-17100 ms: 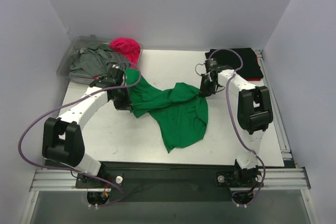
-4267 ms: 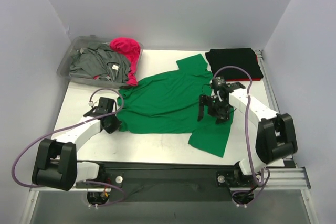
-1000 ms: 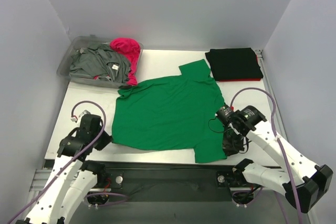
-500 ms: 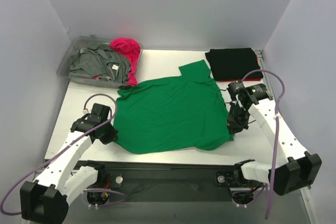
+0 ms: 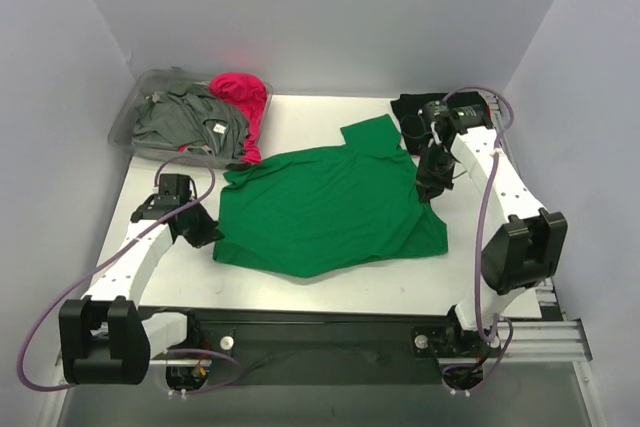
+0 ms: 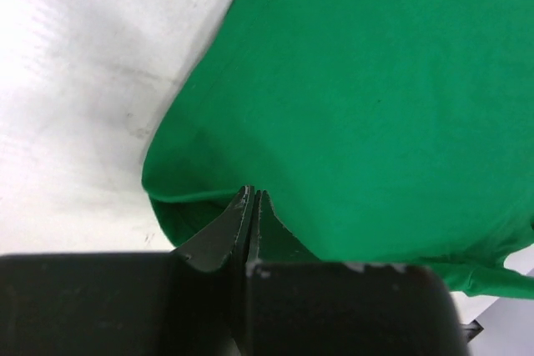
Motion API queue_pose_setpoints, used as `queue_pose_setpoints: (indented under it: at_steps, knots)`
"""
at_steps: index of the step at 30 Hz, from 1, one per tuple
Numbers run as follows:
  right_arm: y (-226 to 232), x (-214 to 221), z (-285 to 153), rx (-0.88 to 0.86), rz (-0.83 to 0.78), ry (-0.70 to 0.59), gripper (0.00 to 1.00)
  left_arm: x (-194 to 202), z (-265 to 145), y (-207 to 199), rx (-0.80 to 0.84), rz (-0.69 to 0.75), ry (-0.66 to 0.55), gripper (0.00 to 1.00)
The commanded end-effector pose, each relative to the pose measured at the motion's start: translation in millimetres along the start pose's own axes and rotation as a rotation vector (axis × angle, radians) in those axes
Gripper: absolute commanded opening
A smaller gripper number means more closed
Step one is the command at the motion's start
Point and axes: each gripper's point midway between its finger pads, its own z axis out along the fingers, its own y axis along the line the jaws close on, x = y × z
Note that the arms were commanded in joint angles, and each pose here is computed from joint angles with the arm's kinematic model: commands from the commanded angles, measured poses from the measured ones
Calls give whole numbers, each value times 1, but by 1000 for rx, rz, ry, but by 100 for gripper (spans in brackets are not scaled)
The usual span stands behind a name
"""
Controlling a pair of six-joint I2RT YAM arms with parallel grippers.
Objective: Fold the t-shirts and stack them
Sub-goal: Grap the side of the flattened tshirt closest away from the robot with both arms, then fold the flattened tshirt in 1/3 of the way
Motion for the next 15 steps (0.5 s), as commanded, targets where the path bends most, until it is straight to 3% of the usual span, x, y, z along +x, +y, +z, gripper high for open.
queue_pose_setpoints:
  at_steps: [1, 15]
  knots:
    - [5, -18, -2, -1, -13, 7, 0, -30, -2, -32, 111, 31, -56, 0]
    - [7, -92, 22, -14, 25, 4, 0, -80, 24, -41, 143, 23, -51, 0]
